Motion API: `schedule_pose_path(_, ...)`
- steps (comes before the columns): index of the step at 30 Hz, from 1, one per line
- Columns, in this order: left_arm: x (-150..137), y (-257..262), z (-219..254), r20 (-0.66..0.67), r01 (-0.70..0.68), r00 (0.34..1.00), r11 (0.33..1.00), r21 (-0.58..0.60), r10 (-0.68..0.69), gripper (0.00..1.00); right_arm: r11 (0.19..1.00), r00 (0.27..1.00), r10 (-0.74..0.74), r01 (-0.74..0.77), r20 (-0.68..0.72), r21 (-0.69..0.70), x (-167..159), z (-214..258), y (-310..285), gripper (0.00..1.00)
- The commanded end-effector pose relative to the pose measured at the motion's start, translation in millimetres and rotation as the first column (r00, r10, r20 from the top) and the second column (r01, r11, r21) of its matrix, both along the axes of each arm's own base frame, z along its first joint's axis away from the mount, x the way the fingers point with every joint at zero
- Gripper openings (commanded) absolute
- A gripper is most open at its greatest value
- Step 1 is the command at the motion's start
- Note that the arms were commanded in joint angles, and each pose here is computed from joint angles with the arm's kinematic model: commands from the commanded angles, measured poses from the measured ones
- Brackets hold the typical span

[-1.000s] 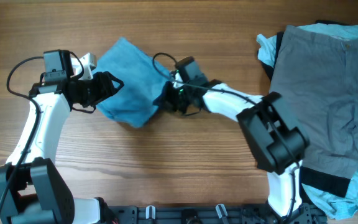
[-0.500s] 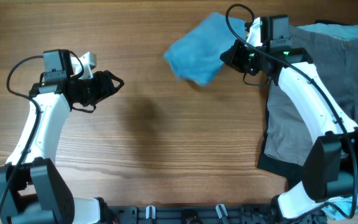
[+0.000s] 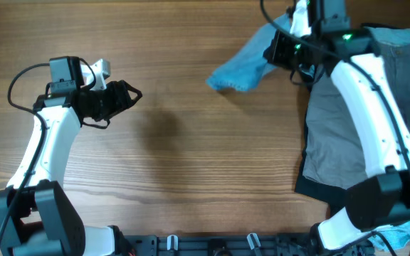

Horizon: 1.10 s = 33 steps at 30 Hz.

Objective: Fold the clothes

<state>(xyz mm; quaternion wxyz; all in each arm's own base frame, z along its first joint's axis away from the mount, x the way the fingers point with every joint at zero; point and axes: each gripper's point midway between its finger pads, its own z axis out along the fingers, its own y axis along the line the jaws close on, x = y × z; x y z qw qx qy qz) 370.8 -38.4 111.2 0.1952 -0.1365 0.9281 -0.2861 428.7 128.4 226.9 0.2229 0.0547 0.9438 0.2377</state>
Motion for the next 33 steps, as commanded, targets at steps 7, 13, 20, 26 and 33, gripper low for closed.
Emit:
schedule_pose_path(7, -4, -3, 9, 0.019, 0.024, 1.000, 1.000, -0.007, -0.024, 0.60, 0.972, 0.982, 0.073, -0.031, 0.176, -0.232, -25, 108, -33, 0.04)
schedule_pose_path(13, -4, -3, 37, 0.109, 0.023, 0.994, 1.000, 0.008, -0.024, 0.61, 0.957, 0.989, 0.124, -0.096, 0.086, -0.275, -47, 94, -25, 0.04)
schedule_pose_path(20, 23, -39, 92, 0.333, 0.124, 0.940, 0.982, -0.141, -0.071, 0.17, 0.905, 0.954, 0.295, -0.263, 0.049, -0.335, -69, 86, 14, 0.04)
schedule_pose_path(26, 13, -24, 91, 0.294, 0.078, 0.955, 0.986, -0.149, -0.031, 0.16, 0.865, 0.923, 0.383, -0.371, -0.033, -0.337, -56, 40, 71, 0.04)
schedule_pose_path(33, -3, 11, 117, 0.340, -0.003, 0.939, 0.993, -0.122, 0.044, 0.19, 0.758, 0.739, 0.649, -0.649, 0.180, -0.065, -29, -15, 252, 0.89)
